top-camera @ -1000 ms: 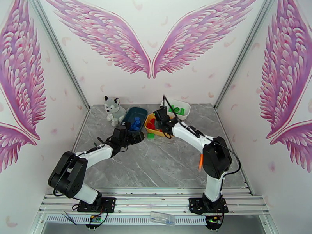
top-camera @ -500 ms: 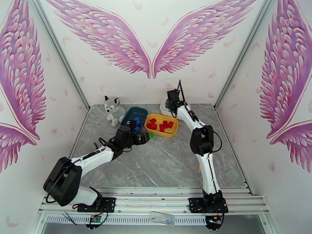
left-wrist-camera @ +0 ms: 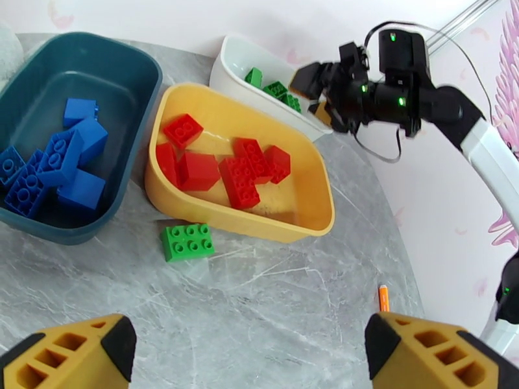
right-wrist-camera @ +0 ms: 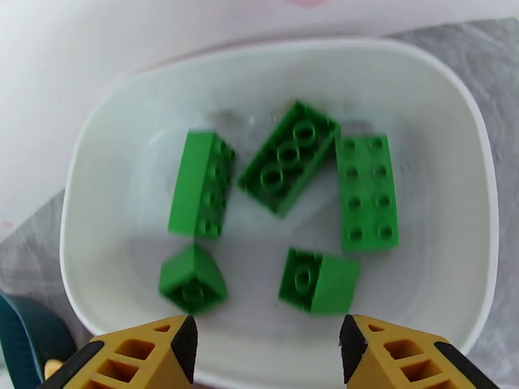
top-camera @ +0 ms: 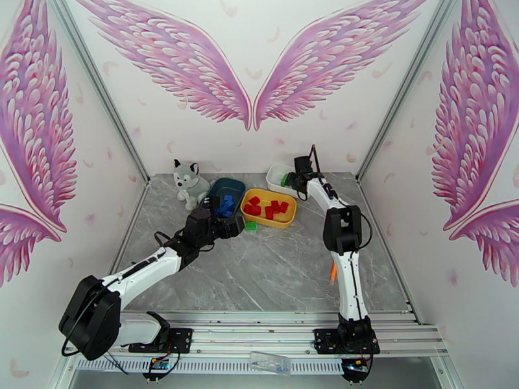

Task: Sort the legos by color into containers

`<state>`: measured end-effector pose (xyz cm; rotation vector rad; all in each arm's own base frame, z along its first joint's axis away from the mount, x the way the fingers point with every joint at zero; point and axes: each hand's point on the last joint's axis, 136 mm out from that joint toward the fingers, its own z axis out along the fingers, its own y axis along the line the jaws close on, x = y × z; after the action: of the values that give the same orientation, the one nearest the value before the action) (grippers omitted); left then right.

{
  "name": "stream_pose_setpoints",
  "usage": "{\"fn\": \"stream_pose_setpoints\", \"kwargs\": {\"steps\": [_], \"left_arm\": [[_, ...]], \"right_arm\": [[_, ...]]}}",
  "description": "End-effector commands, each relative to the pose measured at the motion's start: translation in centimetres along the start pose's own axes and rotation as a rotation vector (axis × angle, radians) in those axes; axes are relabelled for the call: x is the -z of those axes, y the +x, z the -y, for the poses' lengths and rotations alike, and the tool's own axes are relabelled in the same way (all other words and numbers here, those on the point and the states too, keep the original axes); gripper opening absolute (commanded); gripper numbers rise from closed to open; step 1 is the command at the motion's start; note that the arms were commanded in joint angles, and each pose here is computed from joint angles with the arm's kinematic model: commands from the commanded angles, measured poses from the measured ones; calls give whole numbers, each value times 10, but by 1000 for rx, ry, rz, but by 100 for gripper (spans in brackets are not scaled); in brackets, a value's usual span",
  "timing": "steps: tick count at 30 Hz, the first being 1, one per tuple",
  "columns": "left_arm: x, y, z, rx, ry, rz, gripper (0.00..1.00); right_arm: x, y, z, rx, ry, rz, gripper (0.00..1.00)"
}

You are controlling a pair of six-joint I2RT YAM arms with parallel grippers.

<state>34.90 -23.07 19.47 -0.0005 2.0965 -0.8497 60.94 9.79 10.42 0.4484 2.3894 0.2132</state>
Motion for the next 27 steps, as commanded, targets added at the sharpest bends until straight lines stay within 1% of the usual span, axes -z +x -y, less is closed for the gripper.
{"fn": "stream_pose_setpoints", "kwargs": {"steps": [1, 5, 8, 11, 13, 16, 20, 24, 27], "left_arm": [[9, 1, -7, -21, -39, 11, 99], [6, 3, -16, -30, -75, 8, 99], [2, 5, -29, -20, -110, -3, 99], [1, 3, -41, 10, -126, -10, 99], [1, 1, -50, 42, -132, -8, 99], [4, -3, -65, 95, -142, 4, 99], [9, -7, -82, 125, -176, 23, 99], [13, -10, -93, 136, -209, 42, 99], [15, -11, -98, 144, -221, 48, 99]], "right_arm": [[82, -28, -42, 33, -137, 138, 69], [134, 2, -57, 53, -197, 145, 73], [166, 35, -72, 91, -235, 126, 77], [186, 79, -95, 172, -268, 79, 81], [195, 114, -110, 247, -277, 40, 84], [199, 164, -125, 337, -296, 0, 87], [187, 219, -132, 428, -282, -49, 90], [167, 254, -140, 478, -266, -81, 93], [149, 271, -149, 520, -233, -112, 94]]}}
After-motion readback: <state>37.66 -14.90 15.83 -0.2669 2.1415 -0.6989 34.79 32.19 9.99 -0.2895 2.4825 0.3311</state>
